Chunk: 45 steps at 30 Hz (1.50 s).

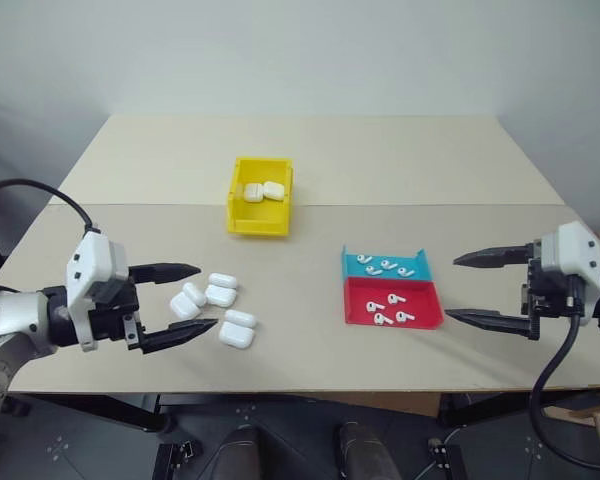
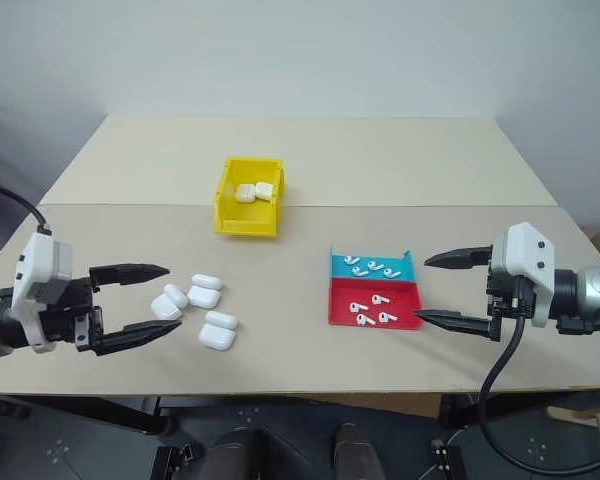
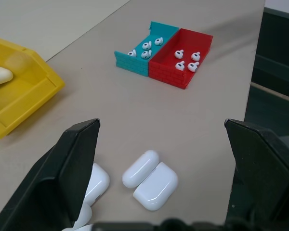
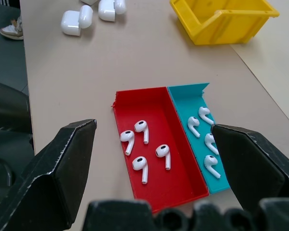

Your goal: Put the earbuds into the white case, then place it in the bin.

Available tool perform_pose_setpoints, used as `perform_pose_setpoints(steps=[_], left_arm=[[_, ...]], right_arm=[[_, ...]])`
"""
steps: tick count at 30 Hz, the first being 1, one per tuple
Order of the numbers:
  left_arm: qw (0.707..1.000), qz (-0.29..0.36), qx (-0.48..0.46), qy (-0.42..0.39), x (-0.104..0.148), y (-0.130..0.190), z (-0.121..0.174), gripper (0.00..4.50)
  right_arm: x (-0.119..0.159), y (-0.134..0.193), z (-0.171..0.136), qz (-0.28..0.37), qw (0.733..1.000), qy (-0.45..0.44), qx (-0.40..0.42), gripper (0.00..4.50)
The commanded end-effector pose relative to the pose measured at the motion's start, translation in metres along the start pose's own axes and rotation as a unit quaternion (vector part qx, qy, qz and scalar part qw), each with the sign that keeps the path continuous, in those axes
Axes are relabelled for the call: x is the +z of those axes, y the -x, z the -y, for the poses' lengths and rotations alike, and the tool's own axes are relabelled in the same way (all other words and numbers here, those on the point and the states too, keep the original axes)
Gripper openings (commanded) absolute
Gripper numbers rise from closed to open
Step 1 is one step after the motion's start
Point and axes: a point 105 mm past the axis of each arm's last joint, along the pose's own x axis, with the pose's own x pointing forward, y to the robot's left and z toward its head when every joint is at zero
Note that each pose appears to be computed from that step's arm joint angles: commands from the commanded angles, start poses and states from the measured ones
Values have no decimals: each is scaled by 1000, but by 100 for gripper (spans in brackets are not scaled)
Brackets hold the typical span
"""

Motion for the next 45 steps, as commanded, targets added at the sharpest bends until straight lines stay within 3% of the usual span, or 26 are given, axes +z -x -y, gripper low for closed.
perform_pose_setpoints(steps=[1,13,20,28,33,45], left_arm=[[1000,19,-6,-16,12,0,3,450],[997,17,75,-18,11,2,-17,450],[982,-132,134,27,-25,9,-38,450],[954,-248,161,43,-49,17,-54,450],[951,-255,177,2,-63,7,-62,450],[947,-299,113,-32,-95,-14,-69,450]], right_arm=[[12,4,2,12,1000,24,-12,446],[21,-3,5,42,999,19,-21,446],[33,-24,3,54,998,-14,-18,446],[56,-45,-1,80,996,-39,5,446],[61,-54,-5,95,995,-34,14,446],[62,-58,-12,102,994,-28,15,446]])
